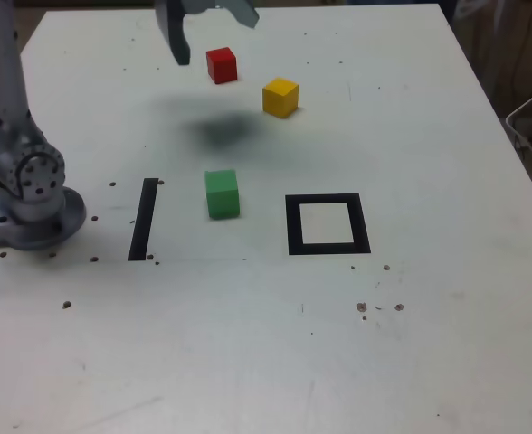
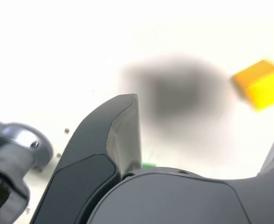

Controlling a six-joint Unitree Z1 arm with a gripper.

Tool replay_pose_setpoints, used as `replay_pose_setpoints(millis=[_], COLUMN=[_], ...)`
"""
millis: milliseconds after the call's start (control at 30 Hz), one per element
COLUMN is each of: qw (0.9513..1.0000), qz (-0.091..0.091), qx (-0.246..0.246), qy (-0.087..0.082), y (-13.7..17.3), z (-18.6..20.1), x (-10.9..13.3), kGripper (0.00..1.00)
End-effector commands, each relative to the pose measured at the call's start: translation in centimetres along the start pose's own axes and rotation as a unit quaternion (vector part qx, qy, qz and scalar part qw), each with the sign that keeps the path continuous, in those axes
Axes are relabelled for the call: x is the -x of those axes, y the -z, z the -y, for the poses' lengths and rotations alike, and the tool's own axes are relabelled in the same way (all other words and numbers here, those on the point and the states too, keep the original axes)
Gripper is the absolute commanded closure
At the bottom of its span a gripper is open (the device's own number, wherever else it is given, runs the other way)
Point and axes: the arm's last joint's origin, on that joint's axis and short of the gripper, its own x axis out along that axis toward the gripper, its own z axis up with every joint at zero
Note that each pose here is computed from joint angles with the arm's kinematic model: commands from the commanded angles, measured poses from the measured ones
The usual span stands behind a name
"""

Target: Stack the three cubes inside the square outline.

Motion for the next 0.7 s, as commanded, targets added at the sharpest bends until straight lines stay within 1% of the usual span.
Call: replay_pose_setpoints(millis=[0,100,233,367,533,667], qw=[0.9998,0.9994,0.9987,0.9983,0.998,0.9975], qz=[-0.005,-0.013,-0.025,-0.032,-0.036,-0.048], qx=[0.017,0.032,0.045,0.049,0.05,0.05], qy=[0.004,0.005,0.001,-0.003,-0.008,-0.015], y=[-0.6,-1.1,-2.1,-3.5,-5.5,-6.4], z=[-2.2,-4.2,-6.2,-7.9,-9.5,-10.3], x=[-0.3,-0.6,-1.2,-1.9,-3.0,-4.1], kGripper=[0.0,0.0,0.0,0.0,0.0,0.0])
